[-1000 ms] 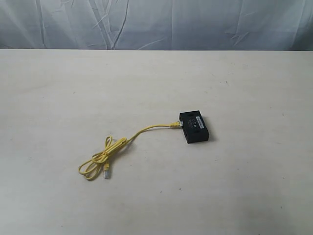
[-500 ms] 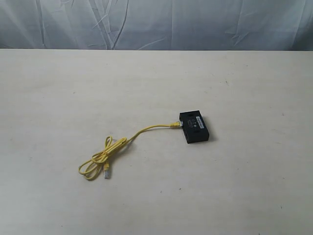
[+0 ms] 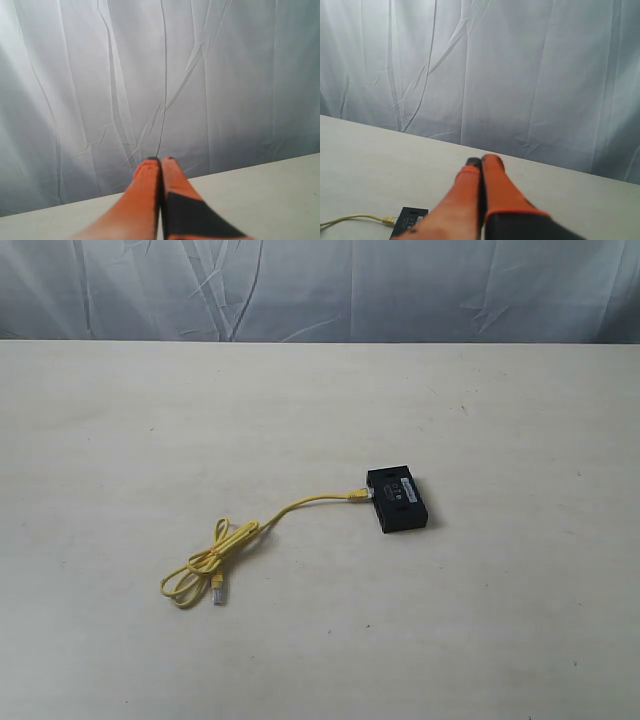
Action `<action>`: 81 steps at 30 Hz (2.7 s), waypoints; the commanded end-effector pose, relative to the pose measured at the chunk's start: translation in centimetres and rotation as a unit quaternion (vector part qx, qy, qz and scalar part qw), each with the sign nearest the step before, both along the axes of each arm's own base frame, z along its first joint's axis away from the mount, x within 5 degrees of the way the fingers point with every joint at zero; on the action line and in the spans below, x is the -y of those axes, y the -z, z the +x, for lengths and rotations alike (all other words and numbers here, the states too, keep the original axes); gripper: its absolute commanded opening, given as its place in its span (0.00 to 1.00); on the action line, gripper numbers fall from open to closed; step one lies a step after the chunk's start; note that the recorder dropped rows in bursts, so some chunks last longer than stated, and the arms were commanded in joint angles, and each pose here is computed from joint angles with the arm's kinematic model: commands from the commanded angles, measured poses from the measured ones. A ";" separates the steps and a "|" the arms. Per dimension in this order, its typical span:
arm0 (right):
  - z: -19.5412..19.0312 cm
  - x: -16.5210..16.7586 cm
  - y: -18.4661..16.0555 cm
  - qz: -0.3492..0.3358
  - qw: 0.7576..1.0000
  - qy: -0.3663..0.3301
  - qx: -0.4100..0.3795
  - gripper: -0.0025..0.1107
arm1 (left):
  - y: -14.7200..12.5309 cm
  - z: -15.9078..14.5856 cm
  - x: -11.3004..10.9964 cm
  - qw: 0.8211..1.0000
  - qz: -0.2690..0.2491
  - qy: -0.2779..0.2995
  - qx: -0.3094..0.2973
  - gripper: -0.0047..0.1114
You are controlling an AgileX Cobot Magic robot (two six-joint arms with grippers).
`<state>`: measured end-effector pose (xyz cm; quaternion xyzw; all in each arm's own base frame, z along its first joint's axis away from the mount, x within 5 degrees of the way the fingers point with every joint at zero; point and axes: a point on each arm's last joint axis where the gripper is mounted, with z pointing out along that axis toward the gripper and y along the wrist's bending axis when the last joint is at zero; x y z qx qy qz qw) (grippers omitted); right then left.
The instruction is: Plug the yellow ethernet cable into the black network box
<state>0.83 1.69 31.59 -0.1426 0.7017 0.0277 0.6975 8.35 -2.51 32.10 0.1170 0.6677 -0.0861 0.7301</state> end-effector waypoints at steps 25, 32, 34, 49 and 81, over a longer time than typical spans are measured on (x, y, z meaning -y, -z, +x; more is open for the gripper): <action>-0.1 0.0 0.0 0.002 1.000 0.002 0.007 0.01 | 9.5 -2.0 -2.7 0.978 0.028 -0.167 -0.125 0.04; -0.1 0.0 0.0 0.002 1.000 0.002 0.008 0.01 | 12.8 -2.8 -2.7 0.979 0.038 -0.170 -0.106 0.04; -0.1 0.0 0.0 0.002 1.000 0.002 0.008 0.01 | 12.8 -2.8 -2.7 0.979 0.047 -0.171 -0.105 0.04; -0.1 0.0 0.0 0.003 1.000 0.001 0.009 0.01 | 13.0 -2.8 -2.7 0.978 0.048 -0.171 -0.111 0.04; 4.4 0.9 13.6 0.065 0.985 0.071 -0.141 0.01 | 13.0 -2.8 -2.7 0.978 0.048 -0.171 -0.111 0.04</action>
